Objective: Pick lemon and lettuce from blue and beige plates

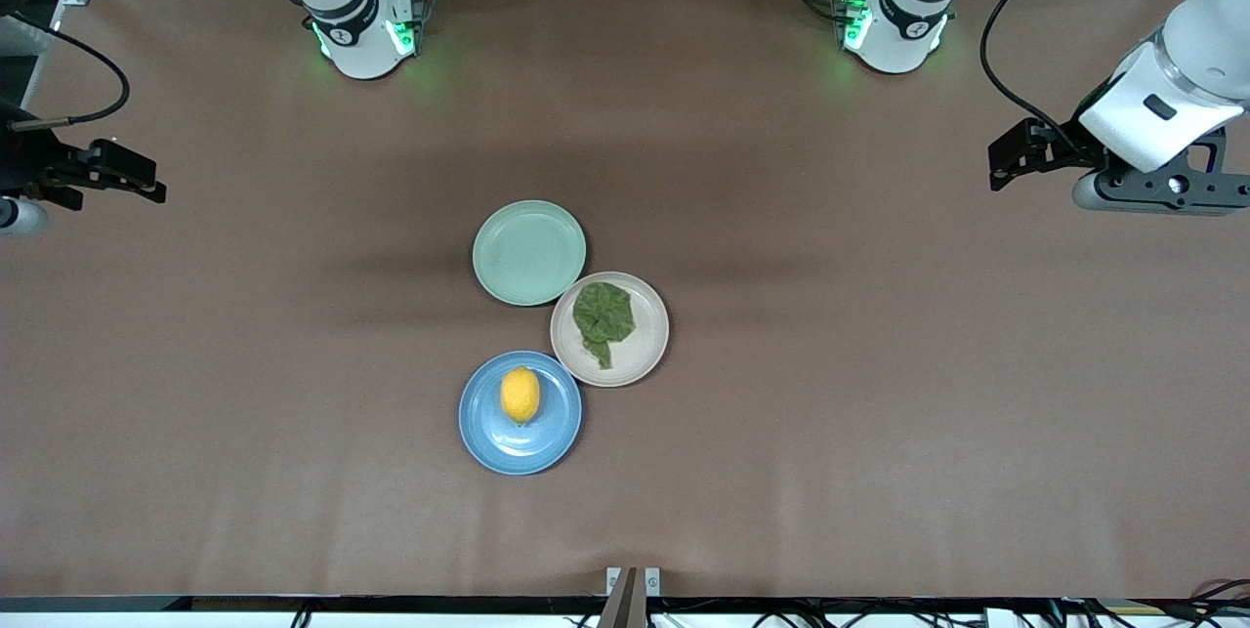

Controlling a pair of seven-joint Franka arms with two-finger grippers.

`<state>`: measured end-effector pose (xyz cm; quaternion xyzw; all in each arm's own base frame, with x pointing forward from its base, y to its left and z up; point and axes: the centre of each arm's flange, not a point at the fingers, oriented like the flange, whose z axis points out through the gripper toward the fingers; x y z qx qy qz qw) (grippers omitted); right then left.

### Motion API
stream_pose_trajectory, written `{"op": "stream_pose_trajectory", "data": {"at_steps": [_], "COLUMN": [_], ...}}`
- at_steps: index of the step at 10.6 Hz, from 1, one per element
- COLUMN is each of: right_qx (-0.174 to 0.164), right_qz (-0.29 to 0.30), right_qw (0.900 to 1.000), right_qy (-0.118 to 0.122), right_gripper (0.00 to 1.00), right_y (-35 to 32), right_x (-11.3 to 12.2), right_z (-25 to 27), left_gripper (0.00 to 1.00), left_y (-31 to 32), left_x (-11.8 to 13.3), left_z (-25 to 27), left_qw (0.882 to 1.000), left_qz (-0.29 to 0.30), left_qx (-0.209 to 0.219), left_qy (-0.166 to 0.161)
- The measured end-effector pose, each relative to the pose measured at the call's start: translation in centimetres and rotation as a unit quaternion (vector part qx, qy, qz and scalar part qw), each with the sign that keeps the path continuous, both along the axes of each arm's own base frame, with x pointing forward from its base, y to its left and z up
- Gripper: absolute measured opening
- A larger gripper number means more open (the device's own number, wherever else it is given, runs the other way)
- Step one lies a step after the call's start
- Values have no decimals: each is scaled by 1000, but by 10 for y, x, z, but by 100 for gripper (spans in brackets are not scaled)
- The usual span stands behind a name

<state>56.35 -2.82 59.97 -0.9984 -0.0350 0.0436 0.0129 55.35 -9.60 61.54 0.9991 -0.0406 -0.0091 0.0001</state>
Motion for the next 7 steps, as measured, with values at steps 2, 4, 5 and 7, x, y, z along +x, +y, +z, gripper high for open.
{"op": "stream_pose_trajectory", "data": {"at_steps": [2, 4, 5, 7], "right_qx": [0, 0, 0, 0], "right_qz": [0, 0, 0, 0], "right_qw": [1000, 1000, 1000, 1000], "right_qy": [0, 0, 0, 0], "right_gripper": [100, 100, 100, 100], "right_y": [0, 0, 0, 0], "right_x": [0, 0, 0, 0], "right_z": [0, 0, 0, 0], "left_gripper": [100, 100, 100, 100], "left_y": [0, 0, 0, -1], "left_x": [0, 0, 0, 2], "left_z": [0, 1, 2, 6], "left_qw": [1000, 1000, 1000, 1000], "left_qz": [0, 0, 0, 0], "left_qx": [0, 0, 0, -2], "left_qy": [0, -1, -2, -7]}}
